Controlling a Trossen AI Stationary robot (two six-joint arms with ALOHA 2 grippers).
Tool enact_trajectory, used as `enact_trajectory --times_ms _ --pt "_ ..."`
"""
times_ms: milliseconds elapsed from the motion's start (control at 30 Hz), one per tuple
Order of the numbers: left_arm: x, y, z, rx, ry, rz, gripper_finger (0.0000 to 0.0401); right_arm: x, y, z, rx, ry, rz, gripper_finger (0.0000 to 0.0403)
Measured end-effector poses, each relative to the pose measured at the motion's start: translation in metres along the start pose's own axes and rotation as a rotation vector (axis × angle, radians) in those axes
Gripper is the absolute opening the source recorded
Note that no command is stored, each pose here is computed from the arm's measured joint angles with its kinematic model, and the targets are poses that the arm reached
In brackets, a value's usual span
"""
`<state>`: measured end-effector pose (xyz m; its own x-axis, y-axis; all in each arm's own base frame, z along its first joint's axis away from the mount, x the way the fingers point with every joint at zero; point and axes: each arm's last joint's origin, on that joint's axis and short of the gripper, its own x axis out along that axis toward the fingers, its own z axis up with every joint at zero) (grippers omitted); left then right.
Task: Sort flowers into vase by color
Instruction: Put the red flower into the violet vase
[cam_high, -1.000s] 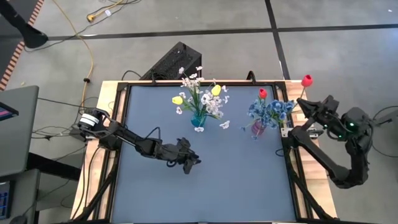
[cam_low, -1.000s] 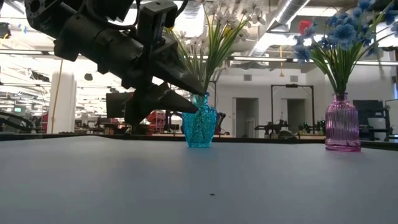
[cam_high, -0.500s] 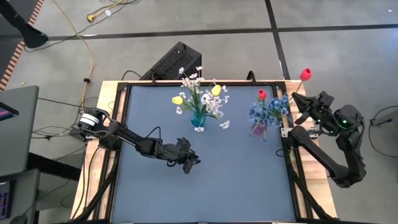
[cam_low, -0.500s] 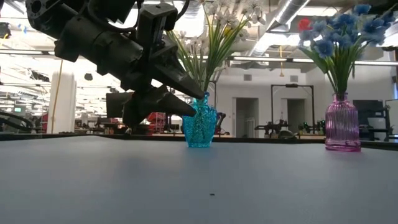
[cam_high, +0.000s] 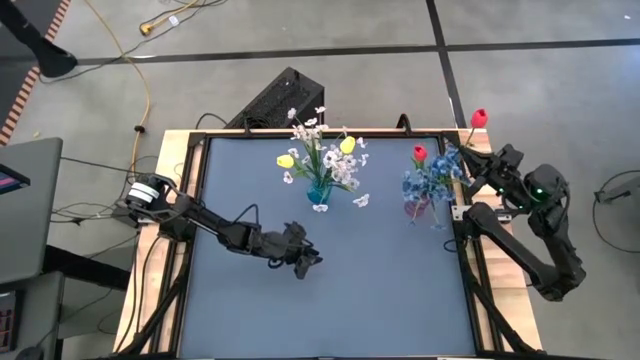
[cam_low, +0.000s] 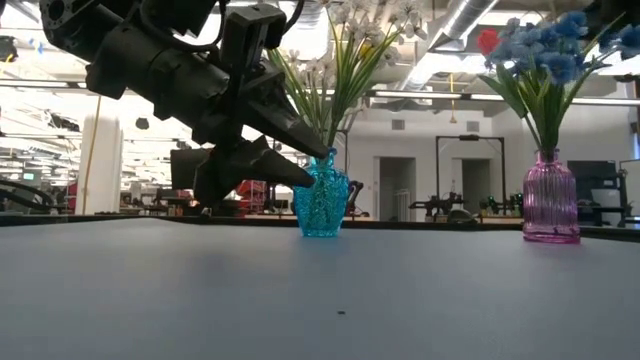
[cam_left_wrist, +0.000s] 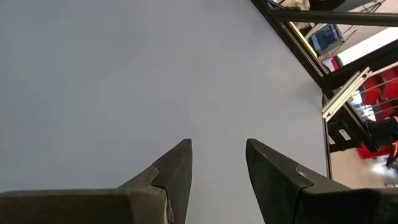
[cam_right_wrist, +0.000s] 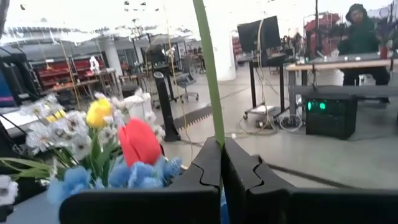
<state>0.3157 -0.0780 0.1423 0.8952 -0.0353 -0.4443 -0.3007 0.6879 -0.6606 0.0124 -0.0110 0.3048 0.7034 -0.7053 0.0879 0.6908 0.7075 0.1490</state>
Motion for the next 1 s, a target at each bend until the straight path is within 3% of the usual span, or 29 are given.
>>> enact_trajectory --times_ms 367,767,1000 --pt "0.000 -0.001 -0.002 -0.014 0.004 -0.004 0.0139 0.011 -0.003 -0.017 0.050 0.051 -0.010 0.0024" --pt "-0.001 -0.002 -0.002 -0.012 0.005 -0.004 0.0139 0.011 -0.004 -0.010 0.047 -0.021 -0.033 0.0024" --pt "-0.001 -0.002 -0.002 -0.012 0.006 -0.004 0.0139 0.011 -0.004 -0.014 0.069 0.019 -0.041 0.0024"
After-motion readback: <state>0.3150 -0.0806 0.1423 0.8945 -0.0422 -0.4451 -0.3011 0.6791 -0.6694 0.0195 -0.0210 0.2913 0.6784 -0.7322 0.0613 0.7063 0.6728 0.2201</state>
